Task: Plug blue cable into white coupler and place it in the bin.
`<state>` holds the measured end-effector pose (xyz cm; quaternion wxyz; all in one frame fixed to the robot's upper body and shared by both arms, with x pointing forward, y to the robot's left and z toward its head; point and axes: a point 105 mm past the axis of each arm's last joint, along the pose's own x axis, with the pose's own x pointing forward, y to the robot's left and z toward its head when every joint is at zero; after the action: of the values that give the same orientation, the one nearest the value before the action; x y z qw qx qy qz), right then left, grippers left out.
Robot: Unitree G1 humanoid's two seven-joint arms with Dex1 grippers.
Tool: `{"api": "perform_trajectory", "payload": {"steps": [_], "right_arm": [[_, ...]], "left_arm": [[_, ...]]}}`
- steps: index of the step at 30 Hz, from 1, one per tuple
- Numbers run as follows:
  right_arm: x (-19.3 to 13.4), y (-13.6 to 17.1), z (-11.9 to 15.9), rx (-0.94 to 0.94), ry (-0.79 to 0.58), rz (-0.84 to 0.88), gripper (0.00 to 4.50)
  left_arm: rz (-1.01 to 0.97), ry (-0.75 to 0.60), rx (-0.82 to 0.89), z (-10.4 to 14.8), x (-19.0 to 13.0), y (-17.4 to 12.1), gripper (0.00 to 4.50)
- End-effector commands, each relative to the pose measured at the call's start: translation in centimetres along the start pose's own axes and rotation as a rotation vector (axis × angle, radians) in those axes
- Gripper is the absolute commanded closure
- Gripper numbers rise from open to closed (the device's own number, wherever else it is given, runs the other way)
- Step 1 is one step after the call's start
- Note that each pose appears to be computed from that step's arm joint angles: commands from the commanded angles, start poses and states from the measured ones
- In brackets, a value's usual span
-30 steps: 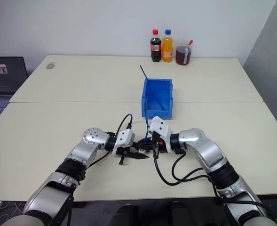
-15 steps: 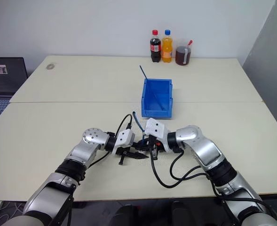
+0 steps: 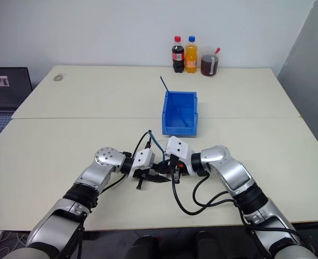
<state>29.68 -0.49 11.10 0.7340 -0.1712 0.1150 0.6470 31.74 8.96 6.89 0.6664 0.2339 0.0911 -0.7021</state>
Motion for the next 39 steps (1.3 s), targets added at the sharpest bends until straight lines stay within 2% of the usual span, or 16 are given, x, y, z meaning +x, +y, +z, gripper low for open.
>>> {"api": "perform_trajectory", "payload": {"steps": [1,3,7,11,17,20,23,28,30,39], "right_arm": [[0.9,0.9,-2.6,0.086,0.051,0.02,4.4],[0.5,0.1,-1.7,0.109,0.004,-0.021,4.4],[-1.7,-1.7,2.6,0.233,-0.192,-0.102,4.4],[-4.6,-3.3,5.0,0.312,-0.269,-0.156,4.4],[-7.5,-9.1,8.8,0.523,-0.396,-0.29,4.4],[-7.4,-13.1,9.8,0.586,-0.39,-0.422,4.4],[-7.5,-16.7,9.6,0.616,-0.357,-0.605,4.4],[-7.8,-19.2,8.9,0.628,-0.331,-0.772,4.4],[-7.9,-19.6,9.1,0.636,-0.341,-0.815,3.7],[-8.3,-20.3,10.6,0.574,-0.36,-0.888,1.67]], "left_arm": [[0.018,-0.004,0.017,0.2,0.1,0.1,3.69],[0.033,-0.031,0.018,0.8,-0.1,0.4,2.98],[0.054,-0.084,-0.022,2.6,-1.7,0.4,2.13],[0.204,-0.172,-0.073,5.1,-3.9,1.5,1.34],[0.49,-0.242,-0.137,7.1,-7.8,2.3,0.11],[0.675,-0.303,-0.155,8.0,-9.2,2.7,0.01],[0.824,-0.353,-0.182,8.6,-9.7,2.8,0.01],[0.952,-0.402,-0.244,8.7,-9.1,2.3,0.01],[0.971,-0.413,-0.26,8.8,-8.8,2.0,0.0],[1.006,-0.431,-0.28,8.9,-9.1,2.0,0.0]]}}
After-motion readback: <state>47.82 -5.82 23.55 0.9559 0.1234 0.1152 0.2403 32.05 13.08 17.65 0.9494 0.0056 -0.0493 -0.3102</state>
